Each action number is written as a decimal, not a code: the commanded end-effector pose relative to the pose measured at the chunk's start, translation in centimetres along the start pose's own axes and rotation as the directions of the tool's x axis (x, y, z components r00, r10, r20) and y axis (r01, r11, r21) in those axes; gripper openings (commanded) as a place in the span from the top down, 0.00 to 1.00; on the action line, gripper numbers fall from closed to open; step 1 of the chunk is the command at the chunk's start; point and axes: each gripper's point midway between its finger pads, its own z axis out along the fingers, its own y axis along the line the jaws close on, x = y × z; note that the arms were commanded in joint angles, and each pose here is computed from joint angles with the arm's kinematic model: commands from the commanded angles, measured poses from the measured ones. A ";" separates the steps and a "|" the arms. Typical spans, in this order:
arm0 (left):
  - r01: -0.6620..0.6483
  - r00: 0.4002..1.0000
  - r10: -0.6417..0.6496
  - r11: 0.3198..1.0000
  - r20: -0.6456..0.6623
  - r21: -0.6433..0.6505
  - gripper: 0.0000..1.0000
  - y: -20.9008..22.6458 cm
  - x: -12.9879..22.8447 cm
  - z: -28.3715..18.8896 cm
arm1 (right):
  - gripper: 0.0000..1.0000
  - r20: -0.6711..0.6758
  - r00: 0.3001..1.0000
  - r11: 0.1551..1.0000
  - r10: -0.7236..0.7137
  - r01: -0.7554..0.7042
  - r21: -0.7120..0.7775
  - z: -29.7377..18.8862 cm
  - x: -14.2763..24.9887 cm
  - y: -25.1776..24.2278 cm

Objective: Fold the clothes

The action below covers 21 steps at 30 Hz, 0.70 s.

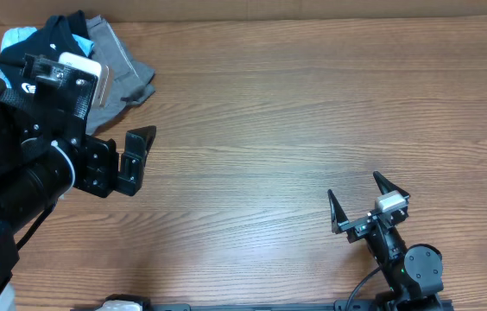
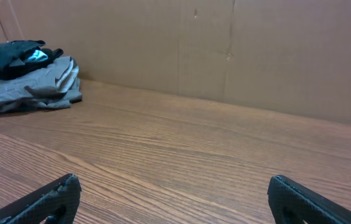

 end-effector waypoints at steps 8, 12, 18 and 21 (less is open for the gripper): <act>0.009 1.000 -0.009 0.995 -0.007 -0.101 0.00 1.6 0.3 -0.3 | 0.00 0.010 1.000 1.000 0.002 -0.002 -0.002 0.0 0.0 0.0; 0.011 0.999 -0.015 0.994 -0.036 -0.109 0.00 1.7 1.7 -0.2 | 0.00 0.010 1.000 1.000 0.002 -0.002 -0.002 0.0 0.0 0.0; 0.011 0.993 0.008 0.988 0.118 -0.157 0.00 3.1 1.4 2.9 | 0.00 0.010 1.000 1.000 0.002 -0.002 -0.002 0.0 0.0 0.0; 0.005 0.974 0.034 0.985 0.224 -0.171 0.00 3.4 2.1 4.5 | 0.00 0.010 1.000 1.000 0.002 -0.002 -0.002 0.0 0.0 0.0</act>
